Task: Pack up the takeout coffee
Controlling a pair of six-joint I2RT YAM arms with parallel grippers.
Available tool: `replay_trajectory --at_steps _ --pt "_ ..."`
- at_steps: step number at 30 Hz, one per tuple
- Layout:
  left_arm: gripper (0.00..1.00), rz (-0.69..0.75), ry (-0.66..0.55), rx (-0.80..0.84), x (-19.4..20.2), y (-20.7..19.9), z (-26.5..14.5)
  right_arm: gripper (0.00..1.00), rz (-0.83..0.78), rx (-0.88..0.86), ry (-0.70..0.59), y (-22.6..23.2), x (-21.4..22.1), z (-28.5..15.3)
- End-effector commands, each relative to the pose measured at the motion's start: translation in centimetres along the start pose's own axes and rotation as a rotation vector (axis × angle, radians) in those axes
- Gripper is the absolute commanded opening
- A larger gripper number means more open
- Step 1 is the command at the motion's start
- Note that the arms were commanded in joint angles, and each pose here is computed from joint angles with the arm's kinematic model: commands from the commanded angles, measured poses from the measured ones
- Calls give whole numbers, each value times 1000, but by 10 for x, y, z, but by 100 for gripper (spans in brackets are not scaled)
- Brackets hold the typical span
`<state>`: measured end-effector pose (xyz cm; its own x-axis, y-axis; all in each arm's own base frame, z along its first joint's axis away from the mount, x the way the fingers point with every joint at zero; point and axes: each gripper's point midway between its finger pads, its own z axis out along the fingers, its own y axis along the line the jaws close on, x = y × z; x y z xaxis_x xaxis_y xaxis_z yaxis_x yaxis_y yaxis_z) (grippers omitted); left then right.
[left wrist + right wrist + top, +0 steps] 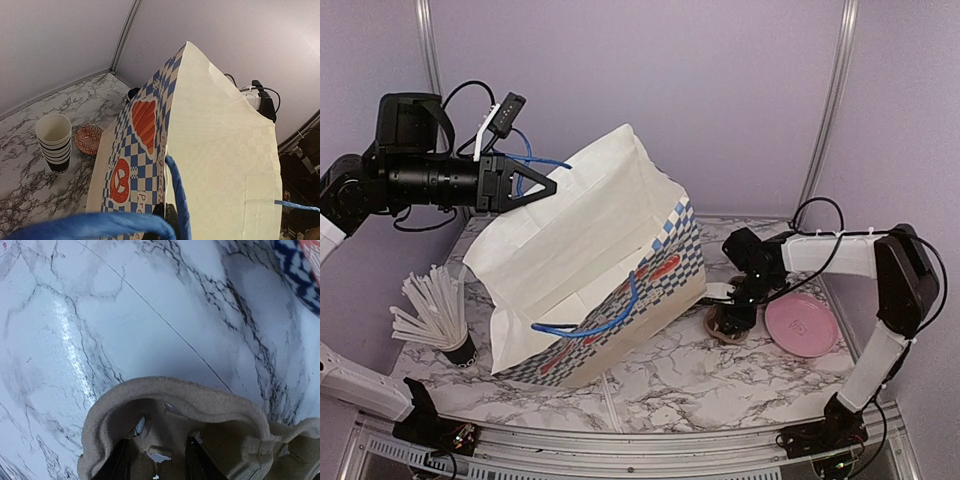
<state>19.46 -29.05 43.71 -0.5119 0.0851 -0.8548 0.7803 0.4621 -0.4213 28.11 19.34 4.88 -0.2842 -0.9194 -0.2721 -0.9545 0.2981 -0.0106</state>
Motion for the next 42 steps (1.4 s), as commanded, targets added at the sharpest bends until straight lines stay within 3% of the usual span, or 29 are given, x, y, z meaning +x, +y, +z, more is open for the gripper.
replay_trajectory --at_steps 1,10,15,20,24,33,42 --pt "0 20 -60 33 -17 -13 -9 35 -76 -60 -30 20 -28 5" --pt "0 24 -61 37 -19 -14 -9 35 -84 -204 -157 41 -88 6" --pt "0 21 -57 30 -17 -12 -9 37 -71 -223 -165 40 -94 6" --pt "0 18 -53 27 -14 -11 -9 38 -65 -207 -198 35 -92 -23" --pt "0 19 -46 32 -12 -11 -8 35 -13 -153 -199 9 -74 -42" --pt "0 18 -34 37 -8 -10 -6 25 116 -25 -95 -44 -9 -30" --pt "0 11 -18 38 -4 -8 -1 24 122 6 17 -41 26 -7"
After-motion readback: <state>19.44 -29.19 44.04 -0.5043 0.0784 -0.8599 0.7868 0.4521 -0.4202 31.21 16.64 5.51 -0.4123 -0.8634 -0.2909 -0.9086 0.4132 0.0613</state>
